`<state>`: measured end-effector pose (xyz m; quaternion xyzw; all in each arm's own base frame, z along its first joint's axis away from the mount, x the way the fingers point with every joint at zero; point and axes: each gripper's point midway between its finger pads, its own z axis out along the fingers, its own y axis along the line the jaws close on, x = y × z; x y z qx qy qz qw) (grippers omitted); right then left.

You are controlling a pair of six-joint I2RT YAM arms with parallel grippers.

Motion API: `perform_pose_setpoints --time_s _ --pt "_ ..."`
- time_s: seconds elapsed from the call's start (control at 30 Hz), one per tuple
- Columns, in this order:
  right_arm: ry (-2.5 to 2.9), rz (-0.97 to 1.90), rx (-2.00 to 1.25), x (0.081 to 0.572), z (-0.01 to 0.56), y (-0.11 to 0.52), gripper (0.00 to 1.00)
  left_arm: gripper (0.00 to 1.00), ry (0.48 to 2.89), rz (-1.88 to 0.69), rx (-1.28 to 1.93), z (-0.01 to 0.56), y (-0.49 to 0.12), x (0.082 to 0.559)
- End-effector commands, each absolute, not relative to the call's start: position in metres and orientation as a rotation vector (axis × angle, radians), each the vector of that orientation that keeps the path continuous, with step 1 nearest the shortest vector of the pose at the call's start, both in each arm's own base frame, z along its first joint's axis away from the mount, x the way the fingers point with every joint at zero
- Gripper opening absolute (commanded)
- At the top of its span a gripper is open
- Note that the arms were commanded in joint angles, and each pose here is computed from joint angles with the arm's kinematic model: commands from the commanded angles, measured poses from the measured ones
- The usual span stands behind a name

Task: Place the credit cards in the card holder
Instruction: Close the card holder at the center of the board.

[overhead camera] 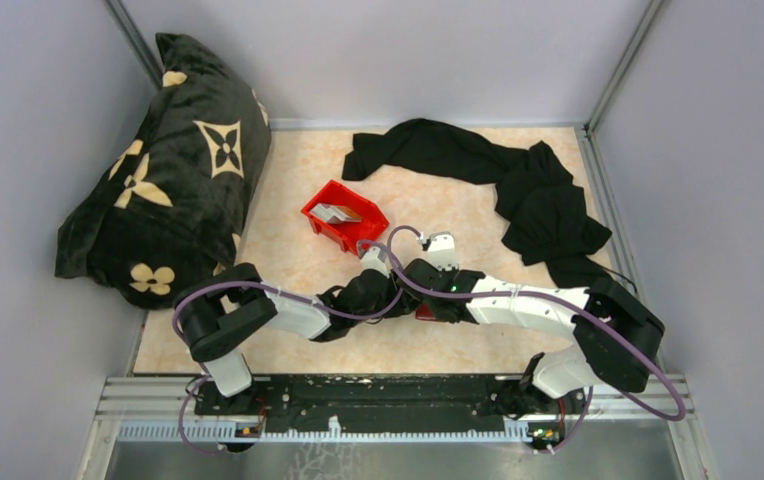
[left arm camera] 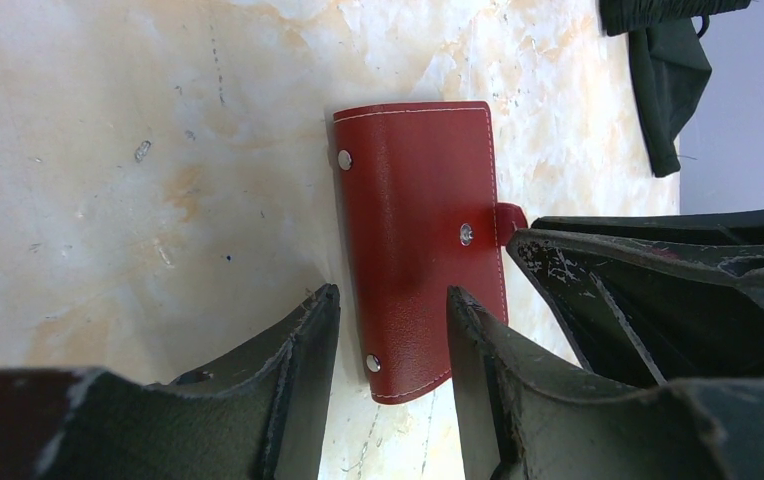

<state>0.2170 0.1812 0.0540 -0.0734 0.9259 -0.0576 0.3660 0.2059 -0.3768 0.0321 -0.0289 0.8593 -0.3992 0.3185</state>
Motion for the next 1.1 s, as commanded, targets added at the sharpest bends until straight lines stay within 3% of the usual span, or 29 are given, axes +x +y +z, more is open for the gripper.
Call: perform_pose_setpoints --time_s 0.0,0.13,1.07 --pt "2.338 -0.131 -0.187 0.225 0.069 0.193 0.18 0.52 2.511 -0.811 -0.001 -0.038 -0.336 0.171" --pt "2.343 -0.144 -0.195 0.226 0.067 0.194 0.23 0.52 2.512 -0.811 0.003 -0.038 -0.337 0.171" --pt "2.318 -0.243 -0.209 0.225 0.072 0.183 0.22 0.51 2.518 -0.823 0.006 -0.04 -0.338 0.169"
